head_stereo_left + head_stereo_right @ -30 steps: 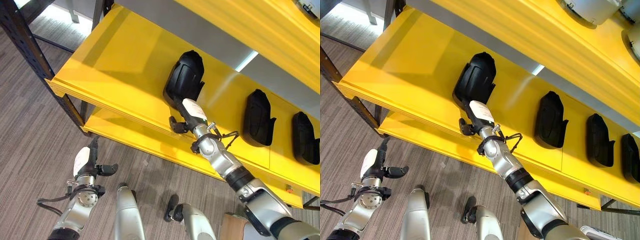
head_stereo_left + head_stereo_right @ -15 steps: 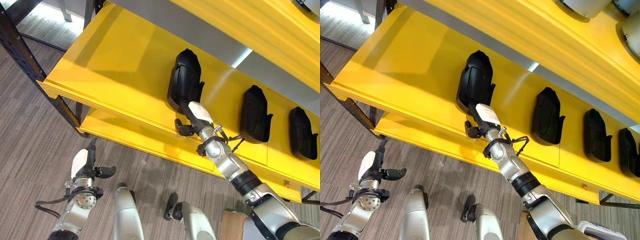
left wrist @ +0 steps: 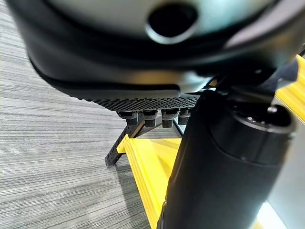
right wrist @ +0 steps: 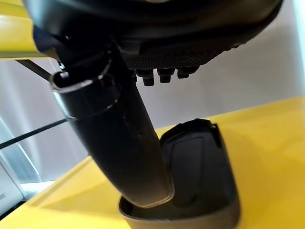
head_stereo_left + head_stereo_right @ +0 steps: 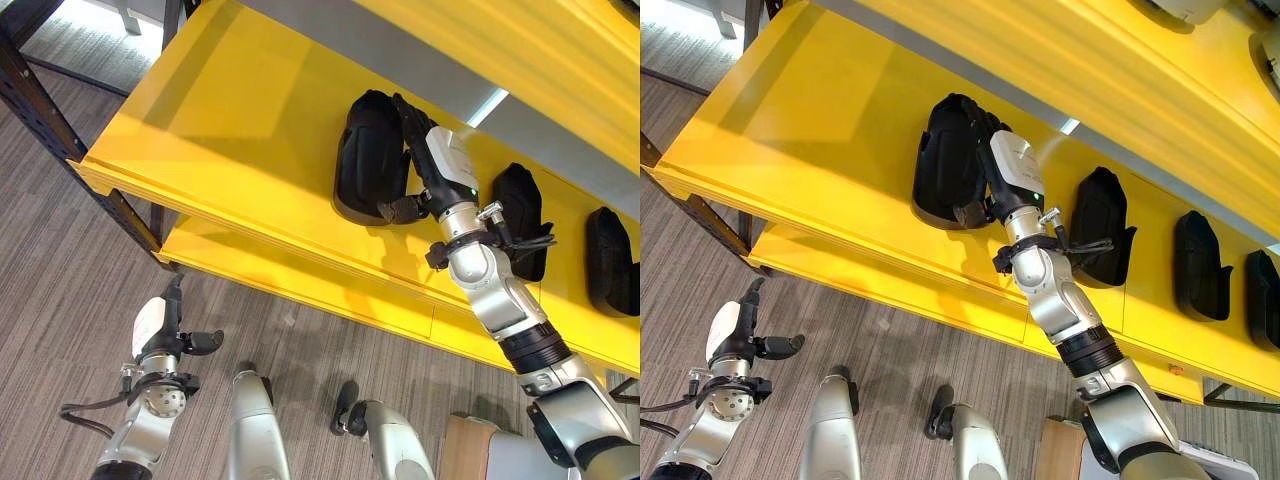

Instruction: Move parts from the plastic box to the shelf.

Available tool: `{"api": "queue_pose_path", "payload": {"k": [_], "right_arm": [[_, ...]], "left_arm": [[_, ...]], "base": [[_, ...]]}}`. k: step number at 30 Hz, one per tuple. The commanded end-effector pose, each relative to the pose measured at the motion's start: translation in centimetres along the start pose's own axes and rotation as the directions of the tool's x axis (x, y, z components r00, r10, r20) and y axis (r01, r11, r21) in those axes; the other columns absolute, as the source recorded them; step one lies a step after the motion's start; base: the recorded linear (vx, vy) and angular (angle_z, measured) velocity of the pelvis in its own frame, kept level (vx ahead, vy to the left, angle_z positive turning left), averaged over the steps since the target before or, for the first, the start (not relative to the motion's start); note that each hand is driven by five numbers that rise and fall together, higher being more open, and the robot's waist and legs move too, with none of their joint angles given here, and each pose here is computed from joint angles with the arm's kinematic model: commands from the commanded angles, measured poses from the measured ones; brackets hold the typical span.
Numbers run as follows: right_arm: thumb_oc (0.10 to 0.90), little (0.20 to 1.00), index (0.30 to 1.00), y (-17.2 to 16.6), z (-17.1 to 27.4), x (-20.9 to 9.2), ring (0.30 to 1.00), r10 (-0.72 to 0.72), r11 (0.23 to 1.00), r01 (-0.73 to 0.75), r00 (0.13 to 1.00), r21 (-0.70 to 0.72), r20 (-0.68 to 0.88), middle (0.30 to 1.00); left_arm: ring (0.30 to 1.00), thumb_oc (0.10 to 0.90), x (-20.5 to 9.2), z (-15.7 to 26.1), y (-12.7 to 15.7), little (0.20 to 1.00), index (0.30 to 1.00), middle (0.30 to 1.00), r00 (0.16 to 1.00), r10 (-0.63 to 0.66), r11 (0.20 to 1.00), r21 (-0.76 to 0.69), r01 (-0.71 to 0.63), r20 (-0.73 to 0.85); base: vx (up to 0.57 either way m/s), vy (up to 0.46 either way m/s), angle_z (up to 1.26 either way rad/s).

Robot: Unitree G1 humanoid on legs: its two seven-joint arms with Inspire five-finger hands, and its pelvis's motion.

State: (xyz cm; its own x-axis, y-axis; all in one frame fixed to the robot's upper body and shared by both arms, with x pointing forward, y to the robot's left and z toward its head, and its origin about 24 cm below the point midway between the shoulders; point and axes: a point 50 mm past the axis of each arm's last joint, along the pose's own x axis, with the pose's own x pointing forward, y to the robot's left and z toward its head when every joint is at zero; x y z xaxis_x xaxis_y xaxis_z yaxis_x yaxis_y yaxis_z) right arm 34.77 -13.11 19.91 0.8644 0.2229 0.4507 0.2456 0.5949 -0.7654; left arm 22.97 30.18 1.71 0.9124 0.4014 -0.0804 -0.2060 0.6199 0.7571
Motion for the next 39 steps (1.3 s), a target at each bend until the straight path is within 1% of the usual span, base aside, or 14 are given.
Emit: {"api": "queue_pose_path", "payload": {"k": [1, 5, 12, 15, 16, 18, 19, 20, 21, 24, 25, 29, 32, 39], "right_arm": [[0.900, 1.000, 1.000, -6.4, 2.8, 1.4, 1.000, -0.271, 0.961, 0.276, 0.947, -0.009, 0.170, 1.000], [0.900, 1.000, 1.000, -6.3, 2.8, 0.9, 1.000, -0.263, 0.964, 0.265, 0.948, 0.011, 0.177, 1.000], [0.900, 1.000, 1.000, -4.5, 0.0, -2.2, 1.000, -0.191, 0.980, 0.186, 0.979, 0.069, 0.078, 1.000], [0.900, 1.000, 1.000, -3.2, -2.0, -4.8, 1.000, -0.155, 0.979, 0.155, 0.988, 0.132, -0.013, 1.000], [0.900, 1.000, 1.000, -2.3, -3.6, -7.1, 1.000, -0.114, 0.977, 0.128, 0.989, 0.168, -0.092, 1.000], [0.900, 1.000, 1.000, -1.8, -4.9, -9.4, 1.000, -0.067, 0.979, 0.095, 0.985, 0.181, -0.158, 1.000], [0.900, 1.000, 1.000, -1.8, -5.0, -9.6, 1.000, -0.063, 0.979, 0.092, 0.985, 0.181, -0.161, 1.000], [0.900, 1.000, 1.000, -1.2, -6.3, -11.4, 1.000, -0.039, 0.967, 0.099, 0.968, 0.234, -0.247, 1.000], [0.900, 1.000, 1.000, -1.2, -6.4, -11.5, 1.000, -0.036, 0.967, 0.097, 0.968, 0.234, -0.248, 1.000], [0.900, 1.000, 1.000, -1.3, -7.5, -14.9, 1.000, -0.012, 0.951, 0.114, 0.942, 0.287, -0.335, 1.000], [0.900, 1.000, 1.000, -1.6, -8.2, -16.9, 1.000, -0.001, 0.949, 0.123, 0.921, 0.289, -0.389, 1.000], [0.900, 1.000, 1.000, -2.1, -8.9, -19.2, 1.000, 0.003, 0.945, 0.144, 0.893, 0.292, -0.451, 1.000], [0.900, 1.000, 1.000, -2.4, -9.4, -22.3, 1.000, 0.015, 0.925, 0.187, 0.853, 0.330, -0.522, 1.000], [0.900, 1.000, 1.000, -1.7, -10.1, -25.0, 1.000, 0.043, 0.904, 0.226, 0.796, 0.362, -0.604, 1.000]], "left_arm": [[1.000, 0.900, 0.2, 2.7, 1.7, 1.000, 1.000, 1.000, 0.986, 0.073, 0.997, -0.022, -0.070, 0.153], [1.000, 0.900, 0.1, 2.5, 1.6, 1.000, 1.000, 1.000, 0.987, 0.072, 0.997, -0.021, -0.070, 0.146], [1.000, 0.900, -0.2, 2.5, 1.0, 1.000, 1.000, 1.000, 0.988, 0.061, 0.998, -0.037, -0.056, 0.139], [1.000, 0.900, -0.4, 2.3, 0.5, 1.000, 1.000, 1.000, 0.991, 0.055, 0.997, -0.059, -0.048, 0.123], [1.000, 0.900, -0.8, 1.8, -0.1, 1.000, 1.000, 1.000, 0.995, 0.038, 0.996, -0.088, -0.030, 0.094], [1.000, 0.900, -1.4, 1.1, -0.6, 1.000, 1.000, 1.000, 0.998, 0.014, 0.993, -0.118, -0.006, 0.066], [1.000, 0.900, -1.5, 1.1, -0.7, 1.000, 1.000, 1.000, 0.998, 0.010, 0.993, -0.117, -0.002, 0.065], [1.000, 0.900, -2.0, 0.5, -1.2, 1.000, 1.000, 1.000, 0.999, 0.000, 0.984, -0.176, 0.006, 0.032], [1.000, 0.900, -2.0, 0.5, -1.3, 1.000, 1.000, 1.000, 1.000, -0.003, 0.984, -0.176, 0.008, 0.031], [1.000, 0.900, -3.3, -0.4, -1.6, 1.000, 1.000, 1.000, 1.000, -0.026, 0.970, -0.242, 0.025, -0.002], [1.000, 0.900, -4.1, -0.8, -1.7, 1.000, 1.000, 1.000, 0.999, -0.043, 0.954, -0.298, 0.038, -0.010], [1.000, 0.900, -5.0, -1.3, -1.6, 1.000, 1.000, 1.000, 0.999, -0.044, 0.934, -0.355, 0.033, -0.025], [1.000, 0.900, -6.1, -1.3, -1.7, 1.000, 1.000, 1.000, 0.999, -0.051, 0.907, -0.420, 0.042, -0.011], [1.000, 0.900, -7.4, -1.7, -2.4, 1.000, 1.000, 1.000, 0.995, -0.098, 0.893, -0.443, 0.082, -0.014]], "base": [[0.00, 0.000, 0.00], [0.00, 0.007, -0.04], [0.00, 0.000, -0.01], [0.06, -0.005, -0.14], [0.09, 0.032, -0.20], [0.10, 0.050, -0.08], [0.07, 0.048, -0.01], [0.04, 0.017, -0.05], [0.06, 0.033, -0.05], [0.05, 0.032, -0.03], [0.00, 0.000, 0.00], [0.00, 0.016, 0.01], [-0.04, 0.047, 0.04], [0.00, 0.046, -0.13]]}}
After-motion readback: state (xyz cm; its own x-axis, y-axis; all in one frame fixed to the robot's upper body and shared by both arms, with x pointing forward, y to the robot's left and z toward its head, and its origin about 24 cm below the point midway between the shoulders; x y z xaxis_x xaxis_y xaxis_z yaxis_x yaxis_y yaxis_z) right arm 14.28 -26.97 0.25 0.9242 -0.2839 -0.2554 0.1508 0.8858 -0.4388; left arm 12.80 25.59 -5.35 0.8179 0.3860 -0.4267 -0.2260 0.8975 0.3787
